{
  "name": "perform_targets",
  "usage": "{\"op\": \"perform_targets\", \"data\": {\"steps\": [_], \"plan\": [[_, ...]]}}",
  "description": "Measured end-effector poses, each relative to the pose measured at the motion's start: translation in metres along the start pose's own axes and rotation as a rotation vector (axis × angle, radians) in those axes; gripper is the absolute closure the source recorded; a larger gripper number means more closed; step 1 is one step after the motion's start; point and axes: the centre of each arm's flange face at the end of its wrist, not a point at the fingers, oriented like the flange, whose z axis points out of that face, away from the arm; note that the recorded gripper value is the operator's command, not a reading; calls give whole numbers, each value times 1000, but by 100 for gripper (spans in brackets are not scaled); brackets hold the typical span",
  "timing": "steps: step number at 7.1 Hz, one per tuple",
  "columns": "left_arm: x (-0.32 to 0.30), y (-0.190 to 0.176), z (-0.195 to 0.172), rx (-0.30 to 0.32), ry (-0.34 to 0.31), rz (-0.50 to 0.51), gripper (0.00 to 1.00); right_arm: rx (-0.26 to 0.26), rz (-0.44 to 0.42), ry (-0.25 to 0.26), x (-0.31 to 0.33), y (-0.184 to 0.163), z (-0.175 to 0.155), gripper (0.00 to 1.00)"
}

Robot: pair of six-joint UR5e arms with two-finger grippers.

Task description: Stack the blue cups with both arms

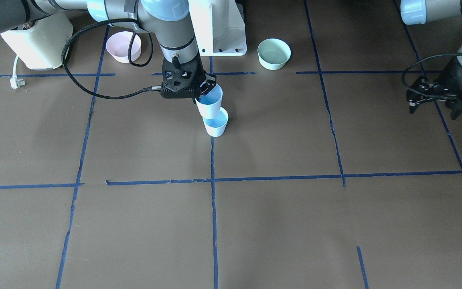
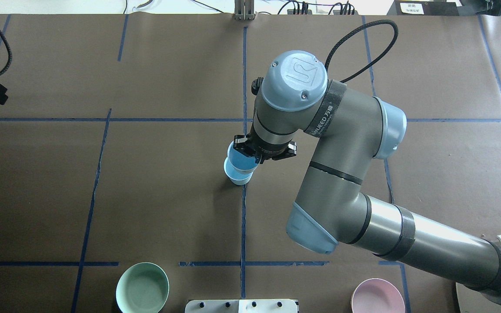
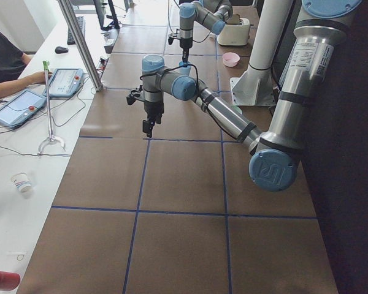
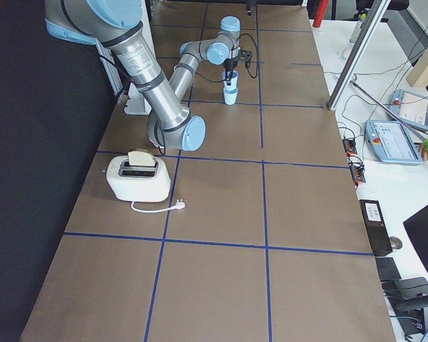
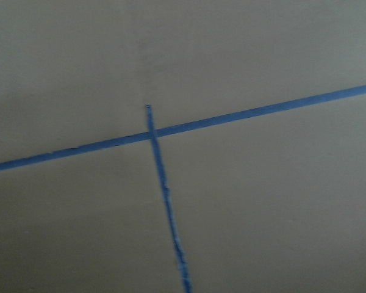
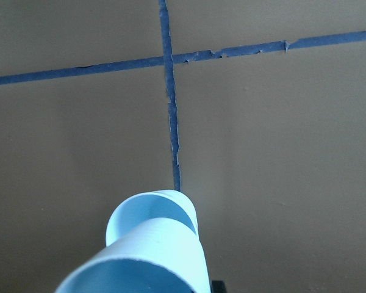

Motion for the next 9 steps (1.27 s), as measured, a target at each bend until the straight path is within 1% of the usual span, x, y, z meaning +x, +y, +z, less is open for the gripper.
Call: {"op": "perform_targets", "data": {"steps": [2,3,4,5,7,9], "plan": [[-57,1,1,-16,-4,32,0,-3,-3,6,-8,-2,5,96],[-77,3,-1,-15,-9,39,0,-5,-3,10,-11,-3,7,85],[-89,4,-3,-15,-12,37,0,-7,-1,12,-11,-3,9,49],[-96,4,-2,-16,-14,32,0,-7,0,11,-13,-3,8,1],[-113,6,-7,-12,-22,34,0,-2,-1,6,-15,-4,5,1],[-133,9,-8,-15,-29,40,0,15,0,4,-15,-7,1,1]]}}
